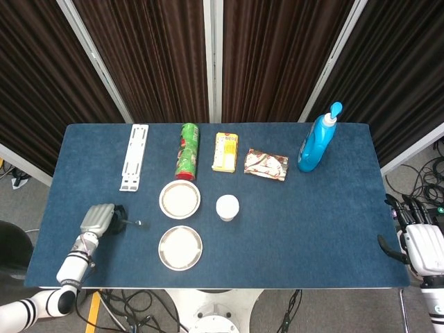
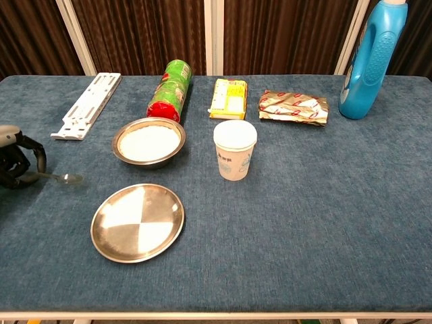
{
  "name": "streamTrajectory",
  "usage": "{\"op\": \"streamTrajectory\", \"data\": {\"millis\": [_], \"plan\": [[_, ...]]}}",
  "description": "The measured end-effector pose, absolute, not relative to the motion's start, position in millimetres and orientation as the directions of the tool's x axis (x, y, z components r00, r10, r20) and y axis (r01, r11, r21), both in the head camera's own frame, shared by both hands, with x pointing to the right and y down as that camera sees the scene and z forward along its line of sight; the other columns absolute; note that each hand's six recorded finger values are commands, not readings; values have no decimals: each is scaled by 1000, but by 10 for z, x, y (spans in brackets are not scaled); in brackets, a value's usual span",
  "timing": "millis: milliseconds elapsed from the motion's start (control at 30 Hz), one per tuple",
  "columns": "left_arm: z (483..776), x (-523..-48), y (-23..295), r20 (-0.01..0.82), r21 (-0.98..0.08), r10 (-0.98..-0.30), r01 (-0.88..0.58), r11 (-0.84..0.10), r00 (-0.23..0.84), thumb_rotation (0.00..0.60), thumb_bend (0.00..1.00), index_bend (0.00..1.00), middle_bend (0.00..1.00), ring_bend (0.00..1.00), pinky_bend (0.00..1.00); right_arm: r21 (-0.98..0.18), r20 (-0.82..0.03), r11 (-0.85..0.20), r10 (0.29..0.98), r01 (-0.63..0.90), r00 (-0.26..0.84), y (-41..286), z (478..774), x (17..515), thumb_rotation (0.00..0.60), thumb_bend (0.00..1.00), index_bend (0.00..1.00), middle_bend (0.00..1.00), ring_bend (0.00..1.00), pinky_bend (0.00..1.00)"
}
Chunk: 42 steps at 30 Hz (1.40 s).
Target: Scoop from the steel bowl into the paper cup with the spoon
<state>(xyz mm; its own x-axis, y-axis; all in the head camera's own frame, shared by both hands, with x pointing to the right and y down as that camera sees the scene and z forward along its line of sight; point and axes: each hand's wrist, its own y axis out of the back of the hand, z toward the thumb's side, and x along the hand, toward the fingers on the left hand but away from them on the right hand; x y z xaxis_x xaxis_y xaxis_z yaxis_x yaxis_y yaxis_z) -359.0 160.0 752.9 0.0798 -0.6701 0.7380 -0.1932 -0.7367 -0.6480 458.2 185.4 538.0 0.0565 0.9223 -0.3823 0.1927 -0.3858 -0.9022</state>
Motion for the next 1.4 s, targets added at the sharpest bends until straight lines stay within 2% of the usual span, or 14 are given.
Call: {"op": "streamTrajectory", "data": {"millis": [333, 633, 967, 1133, 1400], "plan": [[7226, -3392, 1147, 623, -765, -771, -105, -636, 131, 600, 474, 619, 943, 918, 1000, -909, -368, -373, 928, 186, 63, 1844, 5319, 4566, 600, 256, 0, 179, 0, 0], [7263, -2942, 831, 542, -837, -818, 37, -546, 195, 600, 475, 619, 949, 924, 1000, -912, -363, -368, 930, 181, 62, 1852, 5286, 4555, 600, 256, 0, 179, 0, 0], [7398, -2581, 794, 471, -876, -842, 251, -412, 263, 600, 475, 619, 949, 924, 1000, -913, -364, -367, 930, 178, 49, 1877, 5265, 4567, 600, 254, 0, 179, 0, 0], [7385, -2399, 823, 431, -890, -849, 299, -344, 306, 600, 476, 619, 949, 924, 1000, -913, -365, -367, 930, 179, 47, 1882, 5267, 4576, 600, 254, 0, 179, 0, 0], [7428, -2287, 827, 423, -878, -845, 381, -291, 328, 600, 477, 619, 949, 924, 1000, -912, -368, -368, 929, 182, 39, 1895, 5272, 4607, 600, 254, 0, 179, 0, 0]]}}
